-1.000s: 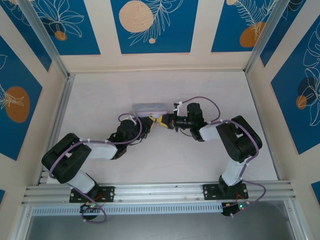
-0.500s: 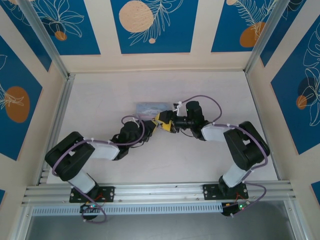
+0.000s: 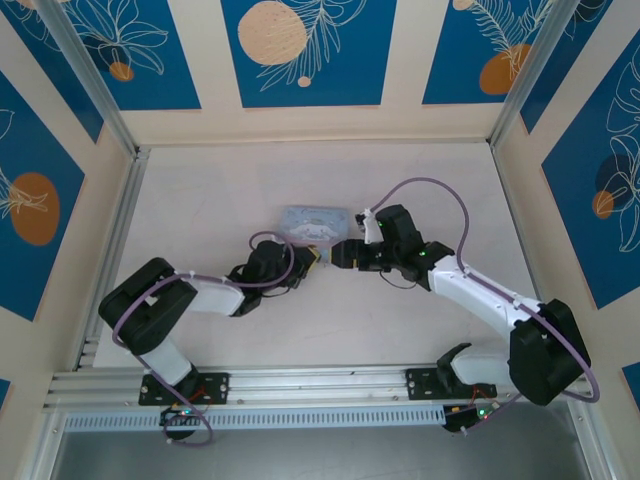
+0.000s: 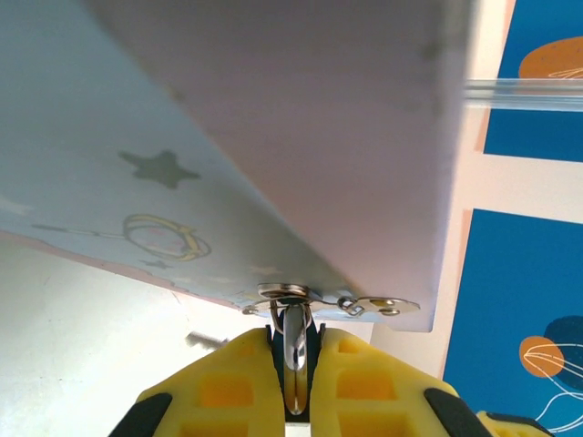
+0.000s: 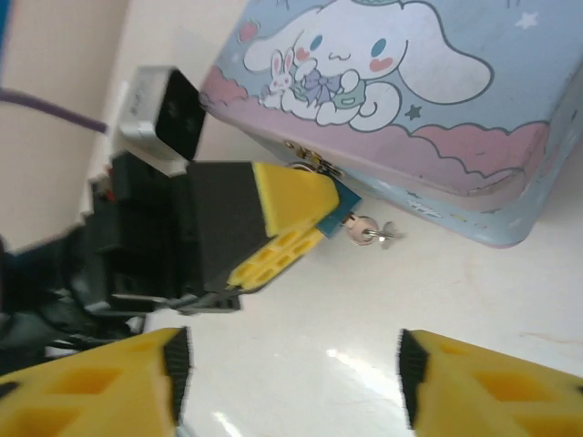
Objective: Unlock a padlock with a key
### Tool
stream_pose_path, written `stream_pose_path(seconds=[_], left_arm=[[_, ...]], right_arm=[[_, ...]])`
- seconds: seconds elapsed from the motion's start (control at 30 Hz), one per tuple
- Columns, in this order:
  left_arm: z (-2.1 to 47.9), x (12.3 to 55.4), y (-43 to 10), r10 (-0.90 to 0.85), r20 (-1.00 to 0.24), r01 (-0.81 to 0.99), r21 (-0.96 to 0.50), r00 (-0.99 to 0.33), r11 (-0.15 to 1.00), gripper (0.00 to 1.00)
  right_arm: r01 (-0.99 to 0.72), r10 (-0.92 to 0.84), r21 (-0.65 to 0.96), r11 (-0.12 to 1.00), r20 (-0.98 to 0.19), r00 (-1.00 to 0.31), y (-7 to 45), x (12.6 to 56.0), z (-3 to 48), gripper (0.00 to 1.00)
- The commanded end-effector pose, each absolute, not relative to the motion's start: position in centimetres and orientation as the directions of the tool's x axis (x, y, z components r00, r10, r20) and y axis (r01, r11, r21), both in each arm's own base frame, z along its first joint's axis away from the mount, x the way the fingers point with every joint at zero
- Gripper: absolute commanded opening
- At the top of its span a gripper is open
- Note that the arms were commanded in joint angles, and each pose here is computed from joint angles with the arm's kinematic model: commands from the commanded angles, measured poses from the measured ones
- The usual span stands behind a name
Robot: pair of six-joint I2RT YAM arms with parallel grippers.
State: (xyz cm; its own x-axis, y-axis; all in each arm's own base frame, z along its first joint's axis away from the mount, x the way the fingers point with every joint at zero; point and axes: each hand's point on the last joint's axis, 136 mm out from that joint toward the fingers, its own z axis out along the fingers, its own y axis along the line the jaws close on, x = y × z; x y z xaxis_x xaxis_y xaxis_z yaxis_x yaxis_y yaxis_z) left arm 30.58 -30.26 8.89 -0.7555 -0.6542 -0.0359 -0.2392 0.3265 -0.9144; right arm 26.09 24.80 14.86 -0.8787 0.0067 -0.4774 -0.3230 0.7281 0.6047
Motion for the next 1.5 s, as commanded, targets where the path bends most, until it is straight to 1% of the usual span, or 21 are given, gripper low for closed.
stream_pose_path(seconds=[0.0, 0.07, 0.23, 0.33, 0.5, 0.63, 0.87, 1.17, 1.33, 1.47], left_arm=[[9.8, 30.5, -31.6, -0.616, -0.016, -0.232, -0.918, -0.788, 0.321, 0.00], [9.5, 30.3, -31.6, -0.610, 0.001, -0.252, -0.911, -0.792, 0.326, 0.00], [9.6, 29.9, -31.8, -0.600, 0.031, -0.280, -0.902, -0.800, 0.327, 0.00], [9.8, 29.8, -32.0, -0.590, 0.038, -0.284, -0.900, -0.806, 0.330, 0.00], [10.4, 29.8, -32.2, -0.581, 0.041, -0.281, -0.902, -0.812, 0.328, 0.00], [10.5, 29.9, -32.4, -0.576, 0.044, -0.280, -0.902, -0.816, 0.328, 0.00], [10.8, 29.9, -32.7, -0.571, 0.051, -0.278, -0.906, -0.820, 0.319, 0.00], [11.2, 29.9, -32.8, -0.565, 0.059, -0.274, -0.913, -0.823, 0.303, 0.00], [10.9, 29.7, -32.7, -0.564, 0.062, -0.278, -0.911, -0.824, 0.306, 0.00], [10.5, 29.5, -32.7, -0.560, 0.064, -0.283, -0.906, -0.826, 0.314, 0.00]], right_arm=[[-0.422, -0.167, 0.379, 0.824, -0.549, -0.819, 23.7, 26.3, 13.1, 0.54], [-0.467, -0.225, 0.319, 0.825, -0.573, -0.788, 24.2, 26.5, 12.7, 0.50], [-0.538, -0.329, 0.194, 0.821, -0.609, -0.722, 25.1, 27.3, 11.9, 0.49], [-0.571, -0.375, 0.148, 0.807, -0.618, -0.691, 25.7, 27.4, 11.5, 0.49], [-0.612, -0.432, 0.105, 0.783, -0.616, -0.659, 26.7, 27.4, 10.6, 0.39], [-0.635, -0.462, 0.088, 0.767, -0.612, -0.642, 27.4, 27.1, 9.9, 0.39], [-0.621, -0.473, 0.051, 0.782, -0.600, -0.645, 27.3, 27.6, 8.8, 0.41], [-0.592, -0.463, 0.013, 0.806, -0.609, -0.644, 27.4, 28.9, 8.4, 0.38], [-0.582, -0.453, 0.009, 0.813, -0.619, -0.642, 27.6, 29.5, 8.6, 0.33], [-0.584, -0.444, 0.020, 0.812, -0.627, -0.640, 28.1, 29.7, 9.1, 0.28]])
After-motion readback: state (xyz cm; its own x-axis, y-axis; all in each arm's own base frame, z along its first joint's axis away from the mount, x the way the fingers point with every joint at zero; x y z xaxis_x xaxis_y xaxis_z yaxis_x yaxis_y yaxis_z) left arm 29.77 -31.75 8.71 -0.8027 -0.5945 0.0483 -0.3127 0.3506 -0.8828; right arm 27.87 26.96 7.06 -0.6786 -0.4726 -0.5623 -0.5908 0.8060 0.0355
